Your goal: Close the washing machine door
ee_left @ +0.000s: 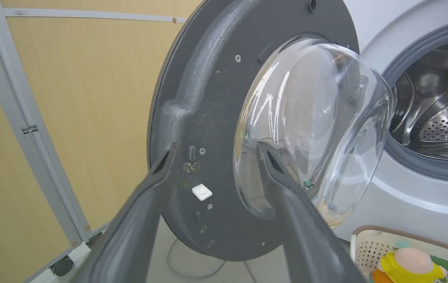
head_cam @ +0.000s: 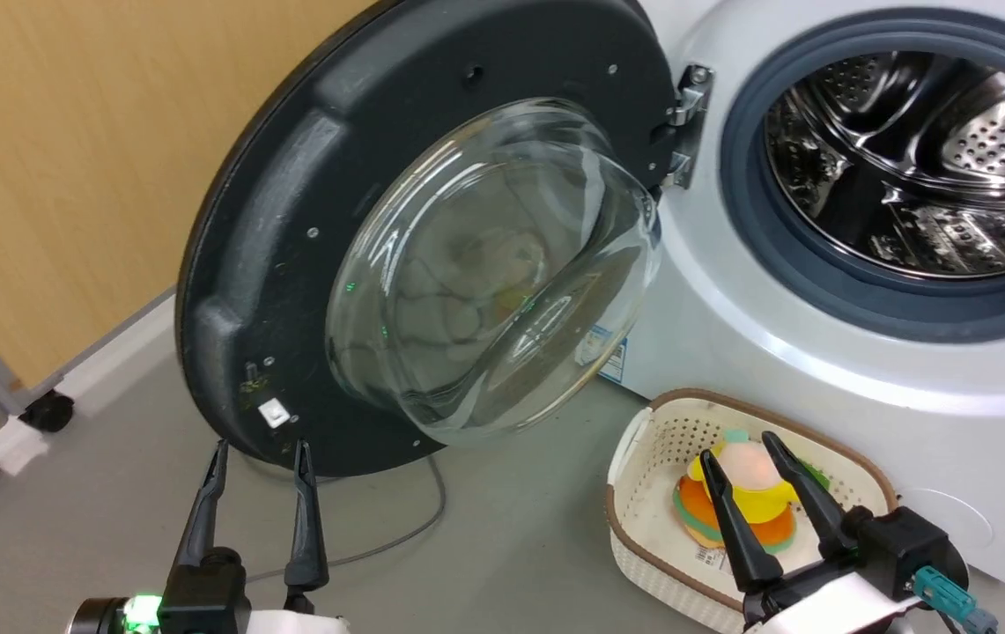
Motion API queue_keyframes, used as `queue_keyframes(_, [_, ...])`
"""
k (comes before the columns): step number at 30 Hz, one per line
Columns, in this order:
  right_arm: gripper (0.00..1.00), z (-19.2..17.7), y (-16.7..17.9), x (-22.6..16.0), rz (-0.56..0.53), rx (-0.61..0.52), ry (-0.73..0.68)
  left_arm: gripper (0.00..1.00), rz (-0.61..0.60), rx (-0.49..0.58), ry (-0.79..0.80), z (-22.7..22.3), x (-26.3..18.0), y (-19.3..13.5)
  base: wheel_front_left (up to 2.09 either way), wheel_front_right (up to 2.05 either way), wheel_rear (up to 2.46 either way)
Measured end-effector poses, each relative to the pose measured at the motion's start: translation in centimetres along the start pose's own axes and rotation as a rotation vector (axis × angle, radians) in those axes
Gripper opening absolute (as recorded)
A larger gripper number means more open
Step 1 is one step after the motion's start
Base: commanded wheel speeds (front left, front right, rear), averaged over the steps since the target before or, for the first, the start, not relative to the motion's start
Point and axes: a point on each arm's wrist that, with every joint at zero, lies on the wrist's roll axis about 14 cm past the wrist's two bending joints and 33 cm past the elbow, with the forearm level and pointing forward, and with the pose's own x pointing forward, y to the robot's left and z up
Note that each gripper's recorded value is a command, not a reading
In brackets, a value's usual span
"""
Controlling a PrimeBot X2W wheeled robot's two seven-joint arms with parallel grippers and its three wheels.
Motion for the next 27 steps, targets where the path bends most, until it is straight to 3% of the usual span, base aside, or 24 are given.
queue_keyframes(11, [1.0,-0.6,0.8,0.5,0.029,0.024,0.007,1.0,0.036,0.009,-0.01,0.2,-0.6,0.9,0.0,0.0,0.0])
queue_keyframes(12, [1.0,-0.6,0.8,0.5,0.029,0.024,0.007,0.8,0.035,0.009,-0.01,0.2,-0.6,0.9,0.0,0.0,0.0])
queue_keyframes(13, [1.0,-0.6,0.8,0.5,0.029,0.024,0.007,0.8,0.035,0.009,-0.009,0.2,-0.6,0.9,0.0,0.0,0.0])
queue_keyframes(14, [1.0,-0.6,0.8,0.5,0.029,0.024,0.007,0.32,0.033,0.008,-0.01,0.2,-0.6,0.9,0.0,0.0,0.0])
queue_keyframes(15, [1.0,-0.6,0.8,0.5,0.028,0.024,0.007,0.0,0.031,0.007,-0.01,0.2,-0.6,0.9,0.0,0.0,0.0])
queue_keyframes(22, [1.0,-0.5,0.4,0.6,0.019,0.025,0.004,0.0,0.018,-0.007,-0.058,1.6,0.5,2.2,0.0,0.0,0.0])
queue_keyframes(27, [1.0,-0.6,-0.4,0.6,-0.001,0.022,0.001,0.0,0.002,-0.084,-0.111,3.1,3.0,4.3,0.0,0.0,0.0])
